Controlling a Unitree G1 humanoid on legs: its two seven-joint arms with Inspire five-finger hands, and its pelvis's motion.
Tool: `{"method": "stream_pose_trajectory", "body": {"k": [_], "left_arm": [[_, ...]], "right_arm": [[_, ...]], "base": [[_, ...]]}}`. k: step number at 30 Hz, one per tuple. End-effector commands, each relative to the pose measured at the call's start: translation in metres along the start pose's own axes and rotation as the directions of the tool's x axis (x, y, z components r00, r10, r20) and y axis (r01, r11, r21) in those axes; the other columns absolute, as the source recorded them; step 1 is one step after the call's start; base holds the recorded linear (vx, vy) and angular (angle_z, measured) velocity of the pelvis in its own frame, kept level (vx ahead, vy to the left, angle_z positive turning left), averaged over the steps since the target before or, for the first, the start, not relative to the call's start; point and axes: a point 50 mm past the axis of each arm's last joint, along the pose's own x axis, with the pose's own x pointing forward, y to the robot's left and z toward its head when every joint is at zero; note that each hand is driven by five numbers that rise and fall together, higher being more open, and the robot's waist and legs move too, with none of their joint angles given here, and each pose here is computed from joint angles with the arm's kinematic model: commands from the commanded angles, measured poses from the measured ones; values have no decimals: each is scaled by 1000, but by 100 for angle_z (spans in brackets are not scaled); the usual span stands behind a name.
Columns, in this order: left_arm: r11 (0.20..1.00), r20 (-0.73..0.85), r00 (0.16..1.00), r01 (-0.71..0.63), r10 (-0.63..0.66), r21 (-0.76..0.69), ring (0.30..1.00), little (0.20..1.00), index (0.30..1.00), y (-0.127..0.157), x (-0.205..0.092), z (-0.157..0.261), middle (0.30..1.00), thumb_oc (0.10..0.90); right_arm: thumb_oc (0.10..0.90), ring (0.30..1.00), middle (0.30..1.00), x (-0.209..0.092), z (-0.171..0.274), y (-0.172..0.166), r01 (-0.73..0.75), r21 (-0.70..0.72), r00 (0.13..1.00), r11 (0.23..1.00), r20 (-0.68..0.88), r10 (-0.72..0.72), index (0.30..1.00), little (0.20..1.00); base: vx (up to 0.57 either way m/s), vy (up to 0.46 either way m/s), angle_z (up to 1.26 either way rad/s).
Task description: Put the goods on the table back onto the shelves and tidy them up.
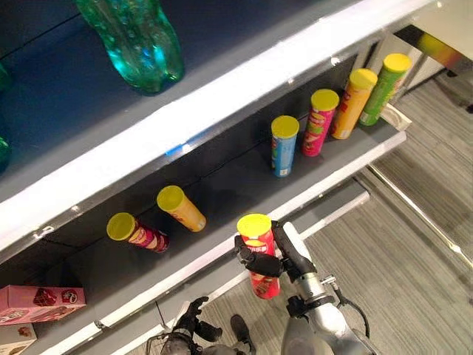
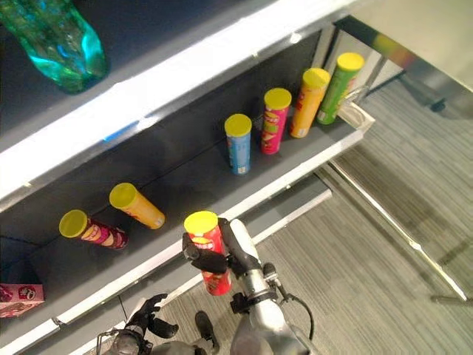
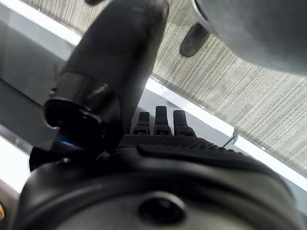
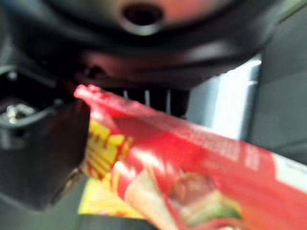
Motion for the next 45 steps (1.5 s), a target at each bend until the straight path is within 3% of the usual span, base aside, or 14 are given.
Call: {"method": "stream_pose_trajectory", "body": {"k": [1,5,8,24,26,29,30,35,45], "left_arm": [[993,56,996,-68,73,-95,900,900,900,4,0,9,900,800],[977,-25,993,-120,117,-178,900,900,900,2,-7,-12,900,800],[980,-38,993,-119,115,-162,900,900,900,2,-10,-18,900,800],[983,-54,991,-130,124,-129,900,900,900,10,-10,-23,900,800],[985,-34,992,-124,121,-119,900,900,900,9,-10,-21,900,800],[985,-29,992,-123,120,-122,900,900,900,8,-10,-20,900,800],[986,-32,993,-119,116,-115,900,900,900,8,-11,-22,900,800],[989,-41,994,-109,105,-102,900,900,900,8,-11,-23,900,800],[997,20,998,-62,63,-41,900,900,900,3,-9,-14,900,800]], "right_arm": [[400,300,300,24,76,-8,39,135,921,990,379,-87,300,300],[400,300,300,41,73,9,59,86,920,995,382,-88,300,300],[400,300,300,54,79,12,78,68,910,995,403,-99,300,300],[400,300,300,91,134,-15,287,131,756,949,577,-309,300,300],[400,300,300,100,146,-35,420,181,670,890,600,-438,300,300],[400,300,300,102,150,-47,494,194,617,847,609,-499,300,300],[400,300,300,103,154,-62,601,182,530,778,639,-558,300,300],[400,300,300,101,158,-69,658,170,471,734,667,-577,300,300],[400,300,300,99,154,-51,589,190,525,786,650,-550,300,300]], "base": [[-45,45,-30],[-1,-61,-12],[-9,-54,16],[3,-13,17],[36,-7,17],[24,-14,8],[19,-12,4],[20,-16,5],[-12,-2,7]]}}
